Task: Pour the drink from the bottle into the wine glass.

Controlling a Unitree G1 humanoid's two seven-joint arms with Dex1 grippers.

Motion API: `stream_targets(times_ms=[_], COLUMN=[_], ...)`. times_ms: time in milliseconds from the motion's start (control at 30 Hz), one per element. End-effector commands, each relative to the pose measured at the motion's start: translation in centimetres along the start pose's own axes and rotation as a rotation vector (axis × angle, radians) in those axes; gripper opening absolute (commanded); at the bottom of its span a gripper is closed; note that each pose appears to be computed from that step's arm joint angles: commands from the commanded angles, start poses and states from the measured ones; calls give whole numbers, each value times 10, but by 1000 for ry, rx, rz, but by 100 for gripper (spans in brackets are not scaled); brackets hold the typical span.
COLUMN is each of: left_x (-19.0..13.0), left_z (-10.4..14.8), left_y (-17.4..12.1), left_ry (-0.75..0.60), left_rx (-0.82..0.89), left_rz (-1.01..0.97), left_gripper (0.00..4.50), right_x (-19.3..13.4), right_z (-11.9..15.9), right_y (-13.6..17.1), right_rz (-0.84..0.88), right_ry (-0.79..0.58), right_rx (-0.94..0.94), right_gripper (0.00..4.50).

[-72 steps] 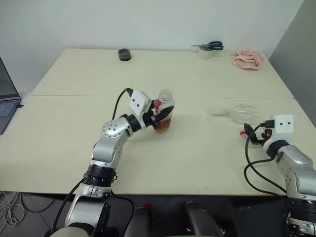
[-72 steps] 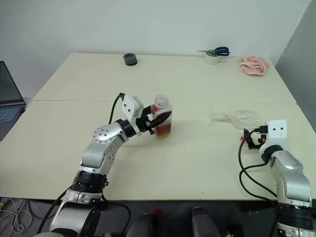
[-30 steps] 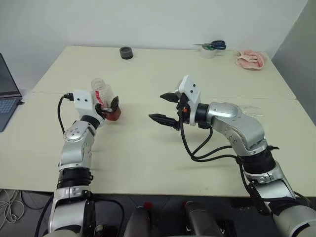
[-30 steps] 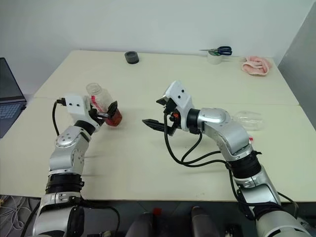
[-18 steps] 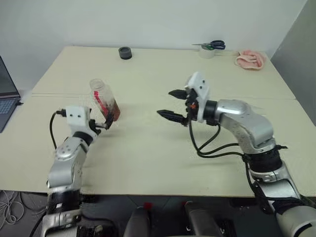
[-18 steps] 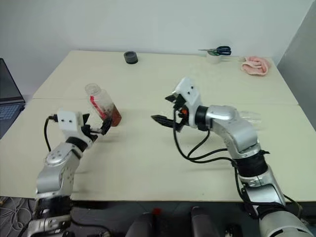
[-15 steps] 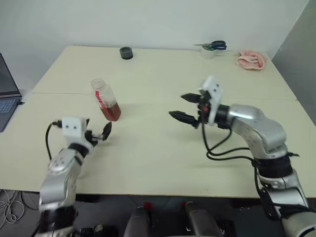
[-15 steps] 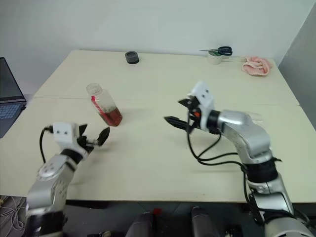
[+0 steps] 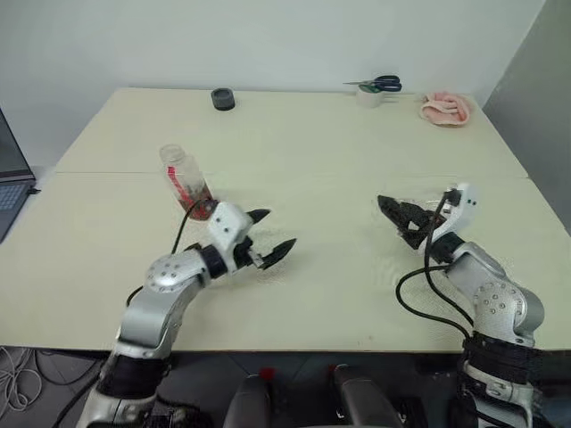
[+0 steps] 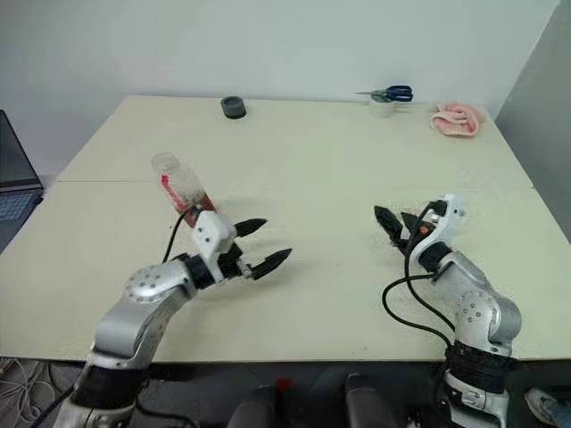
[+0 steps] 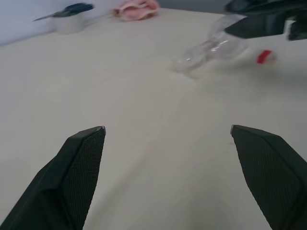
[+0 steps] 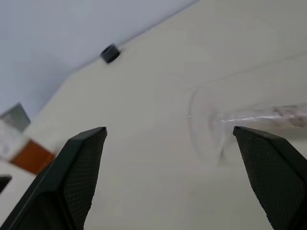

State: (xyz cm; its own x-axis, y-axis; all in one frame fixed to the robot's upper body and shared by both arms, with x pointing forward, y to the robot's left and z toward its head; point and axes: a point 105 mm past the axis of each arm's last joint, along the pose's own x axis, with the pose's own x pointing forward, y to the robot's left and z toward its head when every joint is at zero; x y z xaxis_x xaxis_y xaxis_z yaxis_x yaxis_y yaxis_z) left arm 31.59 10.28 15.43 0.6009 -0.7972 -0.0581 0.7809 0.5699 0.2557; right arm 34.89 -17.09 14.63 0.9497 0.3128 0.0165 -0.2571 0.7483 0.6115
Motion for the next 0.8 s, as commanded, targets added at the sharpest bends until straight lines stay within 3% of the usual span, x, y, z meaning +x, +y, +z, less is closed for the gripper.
stream_targets(times_ms=[33, 133, 300, 533, 800], left_x=[3, 3, 2, 1, -2], left_z=[7, 5, 4, 4, 9], left_y=[-2, -1, -2, -1, -2], left_ry=[-25, -16, -16, -16, -29], left_rx=[34, 25, 22, 20, 27], left_rz=[-49, -66, -66, -43, -30], left_gripper=[448, 448, 448, 448, 448], right_x=[3, 6, 11, 19, 43], right_z=[9, 8, 7, -2, 6], right_y=[8, 15, 2, -16, -30], right_rz=[15, 26, -56, -137, -171], right_ry=[-55, -90, -129, -139, -230], right_rx=[125, 273, 416, 556, 635], right_gripper=[450, 450, 450, 450, 450])
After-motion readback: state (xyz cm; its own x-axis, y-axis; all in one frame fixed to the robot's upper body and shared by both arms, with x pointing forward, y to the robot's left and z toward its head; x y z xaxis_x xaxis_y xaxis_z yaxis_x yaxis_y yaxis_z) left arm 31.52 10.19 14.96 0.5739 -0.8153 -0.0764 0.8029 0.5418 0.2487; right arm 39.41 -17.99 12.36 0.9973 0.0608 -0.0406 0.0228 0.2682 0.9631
